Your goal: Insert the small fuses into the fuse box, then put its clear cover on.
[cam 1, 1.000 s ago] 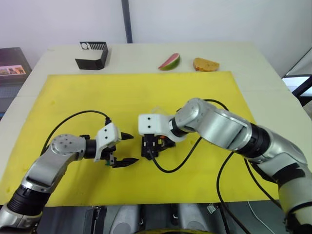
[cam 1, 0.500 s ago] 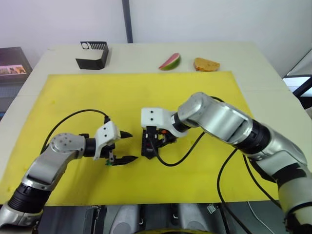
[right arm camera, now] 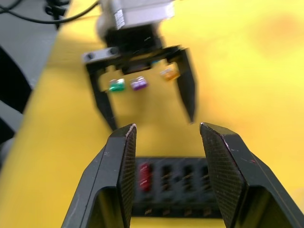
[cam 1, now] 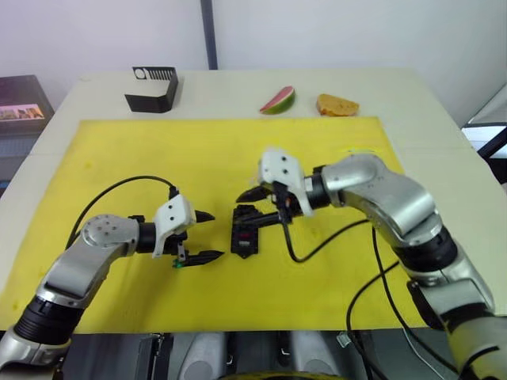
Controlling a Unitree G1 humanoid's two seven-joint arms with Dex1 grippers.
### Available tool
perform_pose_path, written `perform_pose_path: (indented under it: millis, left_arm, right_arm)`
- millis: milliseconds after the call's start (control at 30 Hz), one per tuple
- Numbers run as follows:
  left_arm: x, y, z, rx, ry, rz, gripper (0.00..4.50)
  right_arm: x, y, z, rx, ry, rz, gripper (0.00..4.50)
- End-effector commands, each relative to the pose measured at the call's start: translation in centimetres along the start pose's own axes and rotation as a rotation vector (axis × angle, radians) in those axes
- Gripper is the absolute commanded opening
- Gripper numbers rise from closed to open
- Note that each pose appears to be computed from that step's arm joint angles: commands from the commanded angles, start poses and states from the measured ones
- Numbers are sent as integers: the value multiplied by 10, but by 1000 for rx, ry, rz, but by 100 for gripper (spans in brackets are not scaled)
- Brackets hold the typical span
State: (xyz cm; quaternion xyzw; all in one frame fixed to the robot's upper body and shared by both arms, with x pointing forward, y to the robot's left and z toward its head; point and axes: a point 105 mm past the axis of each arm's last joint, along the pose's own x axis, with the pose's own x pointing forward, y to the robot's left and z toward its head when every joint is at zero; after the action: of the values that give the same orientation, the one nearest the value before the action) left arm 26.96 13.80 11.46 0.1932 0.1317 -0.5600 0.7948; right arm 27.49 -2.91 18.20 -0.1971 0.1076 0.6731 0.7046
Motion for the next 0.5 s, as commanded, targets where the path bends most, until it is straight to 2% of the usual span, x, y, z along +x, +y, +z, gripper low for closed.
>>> perform_pose_path:
  millis: [33, 133, 500]
  left_arm:
    - [-8, 6, 9, 32, -15, 26, 450]
    - [-8, 7, 10, 31, -13, 25, 450]
    - [-7, 7, 11, 35, -6, 13, 450]
  right_arm:
    - [-6, 7, 6, -41, -85, -4, 136]
    - [1, 11, -6, -33, -83, -3, 2]
    - [15, 14, -22, -11, -60, 0, 2]
